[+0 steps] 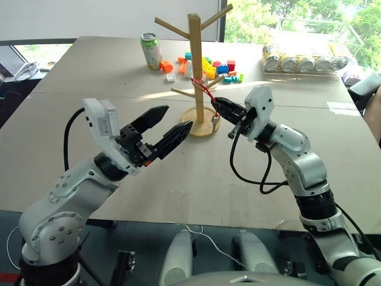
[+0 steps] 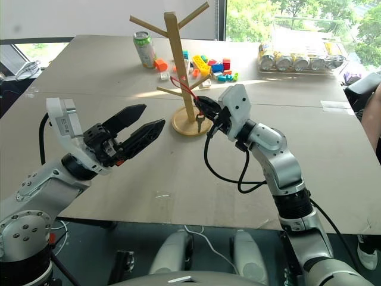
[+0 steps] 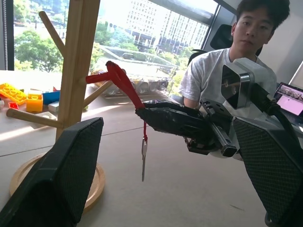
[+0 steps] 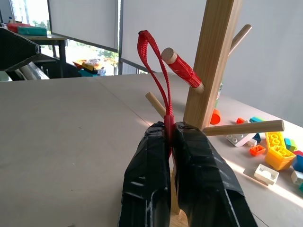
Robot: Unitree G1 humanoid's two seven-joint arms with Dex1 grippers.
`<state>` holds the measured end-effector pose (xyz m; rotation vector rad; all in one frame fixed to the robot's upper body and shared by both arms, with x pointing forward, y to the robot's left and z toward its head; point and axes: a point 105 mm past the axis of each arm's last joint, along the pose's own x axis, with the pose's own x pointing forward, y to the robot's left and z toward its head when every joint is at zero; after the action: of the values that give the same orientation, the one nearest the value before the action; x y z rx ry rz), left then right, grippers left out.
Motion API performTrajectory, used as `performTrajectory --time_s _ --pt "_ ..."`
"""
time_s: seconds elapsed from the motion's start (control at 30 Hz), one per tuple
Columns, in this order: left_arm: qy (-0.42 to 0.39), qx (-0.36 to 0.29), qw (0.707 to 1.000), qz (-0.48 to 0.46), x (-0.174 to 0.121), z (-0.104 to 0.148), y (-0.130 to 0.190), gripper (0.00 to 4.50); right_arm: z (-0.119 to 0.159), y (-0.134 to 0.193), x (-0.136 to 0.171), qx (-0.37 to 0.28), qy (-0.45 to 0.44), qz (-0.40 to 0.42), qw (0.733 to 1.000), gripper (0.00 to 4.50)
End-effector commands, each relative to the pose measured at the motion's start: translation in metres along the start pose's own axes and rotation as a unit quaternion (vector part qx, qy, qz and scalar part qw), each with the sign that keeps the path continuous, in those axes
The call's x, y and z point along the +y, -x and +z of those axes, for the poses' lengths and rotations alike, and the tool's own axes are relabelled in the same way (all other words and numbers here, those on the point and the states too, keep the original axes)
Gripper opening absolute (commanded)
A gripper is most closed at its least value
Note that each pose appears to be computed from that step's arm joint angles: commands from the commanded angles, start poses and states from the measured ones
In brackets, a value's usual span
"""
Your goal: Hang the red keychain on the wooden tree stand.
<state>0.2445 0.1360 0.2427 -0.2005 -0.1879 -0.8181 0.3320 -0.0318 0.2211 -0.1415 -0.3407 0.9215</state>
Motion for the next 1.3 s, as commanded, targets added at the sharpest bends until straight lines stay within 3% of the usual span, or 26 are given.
performTrajectory --time_s 0.03,1.3 --pt "-0.015 -0.013 1.0 -0.021 -0.0101 0.0076 -0.0022 4.5 0.0189 0.0042 -0.0069 -0.031 0.036 -0.017 0.999 0.06" --pt "-0.015 -0.011 1.0 -0.021 -0.0099 0.0081 -0.0044 4.5 0.0253 0.0008 -0.0131 -0.046 0.049 -0.035 0.997 0.06"
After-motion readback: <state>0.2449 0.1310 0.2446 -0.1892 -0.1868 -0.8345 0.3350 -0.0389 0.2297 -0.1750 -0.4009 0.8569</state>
